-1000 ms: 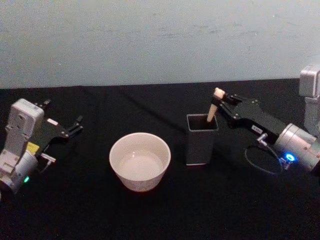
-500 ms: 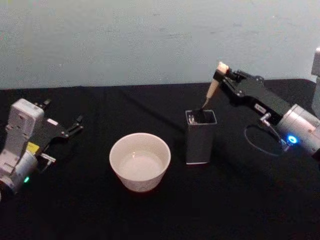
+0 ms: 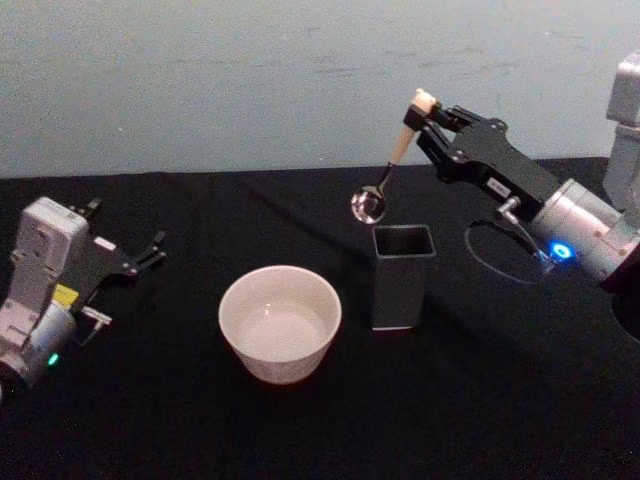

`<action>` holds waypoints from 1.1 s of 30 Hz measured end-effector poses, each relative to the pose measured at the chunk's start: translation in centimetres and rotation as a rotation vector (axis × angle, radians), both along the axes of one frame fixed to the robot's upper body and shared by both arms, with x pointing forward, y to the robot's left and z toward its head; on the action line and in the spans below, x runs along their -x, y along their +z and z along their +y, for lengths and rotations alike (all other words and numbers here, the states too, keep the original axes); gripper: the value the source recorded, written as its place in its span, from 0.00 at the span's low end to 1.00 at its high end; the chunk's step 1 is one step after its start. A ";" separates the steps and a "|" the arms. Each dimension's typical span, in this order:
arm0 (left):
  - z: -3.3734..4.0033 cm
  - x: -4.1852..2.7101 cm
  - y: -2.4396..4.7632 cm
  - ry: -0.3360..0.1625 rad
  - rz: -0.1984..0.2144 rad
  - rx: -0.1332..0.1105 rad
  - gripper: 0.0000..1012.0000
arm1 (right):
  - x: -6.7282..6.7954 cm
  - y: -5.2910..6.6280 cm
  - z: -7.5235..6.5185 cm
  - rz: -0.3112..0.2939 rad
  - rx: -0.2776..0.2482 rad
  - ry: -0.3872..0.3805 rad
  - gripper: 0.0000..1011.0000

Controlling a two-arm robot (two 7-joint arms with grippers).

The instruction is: Pick up the stirring spoon with one hand, stir inside the cup, then place it back in its original position.

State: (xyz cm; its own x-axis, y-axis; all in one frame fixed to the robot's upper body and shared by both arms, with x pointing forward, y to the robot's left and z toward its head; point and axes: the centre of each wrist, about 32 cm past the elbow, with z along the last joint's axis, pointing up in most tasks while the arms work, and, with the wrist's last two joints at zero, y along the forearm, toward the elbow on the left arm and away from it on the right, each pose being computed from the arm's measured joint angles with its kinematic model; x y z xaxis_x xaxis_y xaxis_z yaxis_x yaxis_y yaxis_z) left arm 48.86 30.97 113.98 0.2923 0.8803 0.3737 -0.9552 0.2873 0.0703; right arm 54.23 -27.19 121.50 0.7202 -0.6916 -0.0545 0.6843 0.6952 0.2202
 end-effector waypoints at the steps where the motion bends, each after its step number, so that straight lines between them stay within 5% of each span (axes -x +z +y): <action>1: 0.00 0.00 0.00 0.000 0.000 0.000 0.99 | -0.1 0.0 0.1 -0.001 0.002 0.003 0.21; 18: 0.00 0.00 0.00 0.000 0.000 0.000 0.99 | -2.0 -0.8 3.7 0.008 0.066 0.132 0.21; 33: 0.00 0.00 0.00 0.000 0.000 0.000 0.99 | -1.6 -1.9 5.4 0.012 0.160 0.241 0.21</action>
